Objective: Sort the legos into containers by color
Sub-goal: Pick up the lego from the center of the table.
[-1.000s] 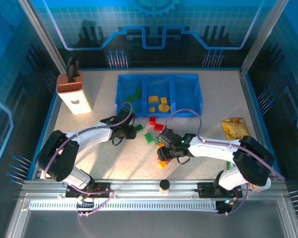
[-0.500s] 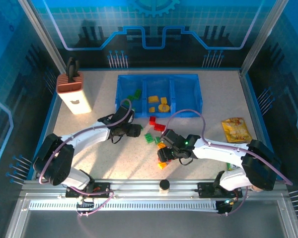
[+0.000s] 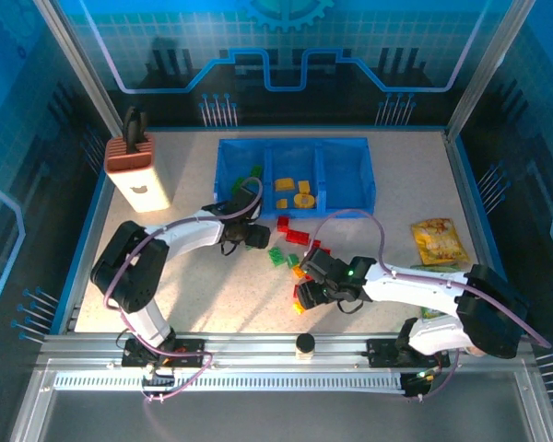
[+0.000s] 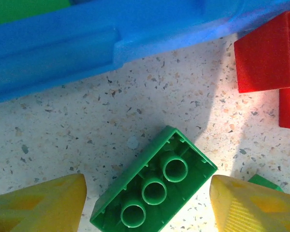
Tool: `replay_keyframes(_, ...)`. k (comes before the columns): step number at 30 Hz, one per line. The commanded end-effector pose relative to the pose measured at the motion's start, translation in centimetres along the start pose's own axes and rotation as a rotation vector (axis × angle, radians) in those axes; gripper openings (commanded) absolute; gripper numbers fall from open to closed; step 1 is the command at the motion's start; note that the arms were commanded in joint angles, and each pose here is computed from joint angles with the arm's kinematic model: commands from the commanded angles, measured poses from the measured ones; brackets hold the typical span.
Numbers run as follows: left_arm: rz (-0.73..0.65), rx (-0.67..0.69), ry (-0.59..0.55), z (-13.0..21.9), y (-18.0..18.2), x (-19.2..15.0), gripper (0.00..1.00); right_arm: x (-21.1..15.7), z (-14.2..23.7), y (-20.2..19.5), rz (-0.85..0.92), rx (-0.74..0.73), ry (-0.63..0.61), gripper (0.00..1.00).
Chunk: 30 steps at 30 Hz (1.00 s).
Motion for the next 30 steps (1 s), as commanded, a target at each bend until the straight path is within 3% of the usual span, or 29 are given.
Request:
replay_keyframes(1, -0.033, 0.007, 0.044, -0.5, -0.3, 0.2, 0.68, -0.5, 0.2, -0.2, -0.006, -0.026, -0.001, 0.76)
replay_keyframes(13, -0.050, 0.089, 0.089, -1.6, 0.4, -1.8, 0.55, -0.4, 0.0, -0.5, -0.026, -0.057, 0.002, 0.75)
replay_keyframes(19, -0.043, 0.099, 0.066, -0.8, 0.5, -1.6, 0.35, -0.3, 0.3, -0.6, -0.038, -0.063, -0.009, 0.75)
replay_keyframes(25, 0.058, 0.025, -0.059, 3.4, 0.6, 0.2, 0.30, -0.4, 0.8, -1.0, -0.056, -0.084, -0.019, 0.74)
replay_keyframes(30, 0.164, -0.036, -0.204, 7.9, 1.7, 4.3, 0.29, -0.4, 1.1, -1.4, -0.076, -0.081, -0.044, 0.72)
Point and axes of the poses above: each hand's point on the last joint's axis, 136 mm out from that joint toward the fingers, its own z axis back along the fingers, its own y axis along the line the jaws close on, x = y × z, the point moved 8 cm from there along z, back along the fingers, and after that the axes turned 15 degrees about z, right-handed, at the moved point
